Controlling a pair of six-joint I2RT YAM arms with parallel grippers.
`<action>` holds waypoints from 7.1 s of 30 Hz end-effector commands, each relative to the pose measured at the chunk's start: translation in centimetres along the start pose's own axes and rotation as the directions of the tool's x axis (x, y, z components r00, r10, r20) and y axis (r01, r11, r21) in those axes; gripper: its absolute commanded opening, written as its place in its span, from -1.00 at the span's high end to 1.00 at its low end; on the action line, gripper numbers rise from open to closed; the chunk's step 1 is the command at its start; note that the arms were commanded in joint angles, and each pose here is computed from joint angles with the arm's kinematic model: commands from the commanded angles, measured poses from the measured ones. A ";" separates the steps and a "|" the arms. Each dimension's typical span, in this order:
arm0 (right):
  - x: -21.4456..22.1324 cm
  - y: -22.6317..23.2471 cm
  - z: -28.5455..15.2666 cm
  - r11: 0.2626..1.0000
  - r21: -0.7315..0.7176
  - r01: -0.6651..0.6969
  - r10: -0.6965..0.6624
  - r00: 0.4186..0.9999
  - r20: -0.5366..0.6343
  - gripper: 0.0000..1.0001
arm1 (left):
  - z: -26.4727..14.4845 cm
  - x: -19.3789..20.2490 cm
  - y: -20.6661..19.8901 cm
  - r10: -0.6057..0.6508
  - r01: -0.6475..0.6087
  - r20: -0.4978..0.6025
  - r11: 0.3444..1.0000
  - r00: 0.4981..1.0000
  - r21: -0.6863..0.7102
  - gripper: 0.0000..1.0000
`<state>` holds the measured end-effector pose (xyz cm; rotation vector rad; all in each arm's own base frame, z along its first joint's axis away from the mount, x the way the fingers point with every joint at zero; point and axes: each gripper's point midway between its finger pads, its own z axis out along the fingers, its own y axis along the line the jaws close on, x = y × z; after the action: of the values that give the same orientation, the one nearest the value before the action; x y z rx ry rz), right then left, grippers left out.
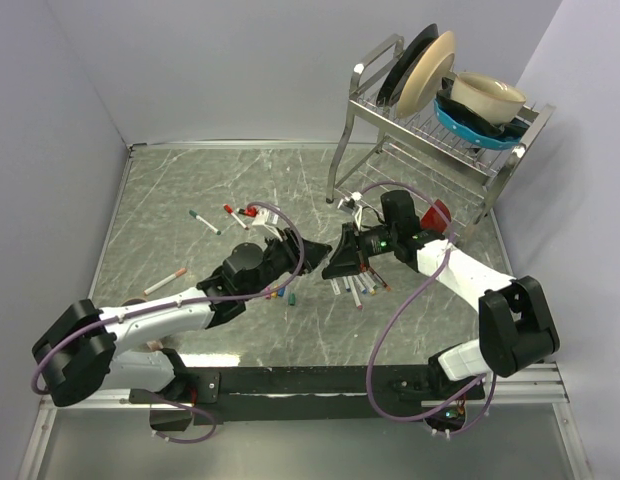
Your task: Open the pen caps
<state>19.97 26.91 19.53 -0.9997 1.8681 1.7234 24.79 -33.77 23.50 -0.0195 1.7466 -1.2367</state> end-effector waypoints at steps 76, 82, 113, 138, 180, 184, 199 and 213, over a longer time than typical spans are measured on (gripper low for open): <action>3.9 -16.5 -8.5 0.584 0.786 0.203 0.198 0.904 -0.380 0.93 | -11.0 4.7 24.8 -0.353 0.256 -0.005 0.690 0.936 -0.677 0.18; 5.0 -17.0 -9.3 0.572 0.800 0.179 0.251 0.891 -0.378 0.86 | -11.0 4.1 24.2 -0.337 0.249 -0.004 0.704 0.941 -0.665 -0.23; 6.4 -17.5 -9.9 0.557 0.812 0.174 0.303 0.868 -0.394 0.36 | -12.7 -1.0 20.9 -0.200 0.214 0.093 0.753 0.975 -0.623 -0.95; 0.5 -9.6 -7.9 0.693 0.655 0.300 -0.032 0.921 -0.389 -0.07 | -17.4 -6.9 29.7 -0.200 0.502 0.465 0.220 0.862 -0.836 -0.99; 1.5 -8.5 -6.4 0.725 0.598 0.340 -0.073 0.902 -0.424 -0.11 | -25.2 -9.4 38.2 -0.199 0.623 0.701 -0.339 0.684 -0.705 -0.48; 1.5 -8.4 -6.3 0.727 0.594 0.344 -0.079 0.902 -0.425 -0.11 | -25.6 -9.2 38.3 -0.199 0.603 0.688 -0.356 0.698 -0.714 -0.20; 1.4 -8.3 -6.2 0.731 0.589 0.344 -0.085 0.902 -0.423 -0.12 | -21.5 -8.5 37.5 -0.365 0.616 0.613 -0.124 0.701 -0.778 0.73; 1.7 -8.6 -6.1 0.733 0.589 0.341 -0.077 0.901 -0.426 -0.12 | -14.3 -4.1 35.5 -0.371 0.211 0.155 0.117 0.915 -0.970 0.82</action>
<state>26.50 20.44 12.87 -1.1999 2.2779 0.6388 34.04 -3.04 2.03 -1.3015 2.3712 -0.1372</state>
